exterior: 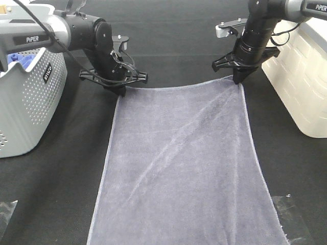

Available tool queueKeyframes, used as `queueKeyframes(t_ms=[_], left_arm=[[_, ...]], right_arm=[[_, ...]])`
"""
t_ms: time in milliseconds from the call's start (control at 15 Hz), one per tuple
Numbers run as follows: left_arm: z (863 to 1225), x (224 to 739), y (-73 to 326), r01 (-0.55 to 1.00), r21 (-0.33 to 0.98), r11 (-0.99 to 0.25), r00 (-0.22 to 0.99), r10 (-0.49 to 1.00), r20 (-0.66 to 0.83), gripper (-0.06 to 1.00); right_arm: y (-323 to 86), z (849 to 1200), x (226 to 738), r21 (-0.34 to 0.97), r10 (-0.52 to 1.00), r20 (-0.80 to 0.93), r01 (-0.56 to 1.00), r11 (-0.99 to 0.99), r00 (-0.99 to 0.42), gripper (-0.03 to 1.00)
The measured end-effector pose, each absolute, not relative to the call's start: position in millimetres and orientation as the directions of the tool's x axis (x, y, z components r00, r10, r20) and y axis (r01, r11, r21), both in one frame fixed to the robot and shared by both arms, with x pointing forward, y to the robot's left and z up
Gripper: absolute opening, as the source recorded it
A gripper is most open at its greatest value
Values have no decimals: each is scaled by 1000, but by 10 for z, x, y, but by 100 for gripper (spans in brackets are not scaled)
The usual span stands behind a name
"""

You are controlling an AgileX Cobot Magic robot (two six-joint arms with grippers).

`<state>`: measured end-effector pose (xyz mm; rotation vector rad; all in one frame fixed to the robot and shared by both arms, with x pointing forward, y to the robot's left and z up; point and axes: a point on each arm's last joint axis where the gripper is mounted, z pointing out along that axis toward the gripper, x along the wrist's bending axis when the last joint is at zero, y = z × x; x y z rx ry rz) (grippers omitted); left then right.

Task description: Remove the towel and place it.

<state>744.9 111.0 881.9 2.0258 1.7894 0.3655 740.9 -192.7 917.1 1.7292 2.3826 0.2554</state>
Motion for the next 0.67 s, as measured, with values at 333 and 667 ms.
queueKeyframes(t_ms=[333,667], left_arm=[[9146,7618,1171,752,635,-177,175,982,67,1],[9472,7818,1233,589,789,-176,170,981,93,1]], right_arm=[[-1893,9406,7594,426,952,-77,853,301,-298,0],[-1872,9498,7745,588,949,-117,750,303,-292,0]])
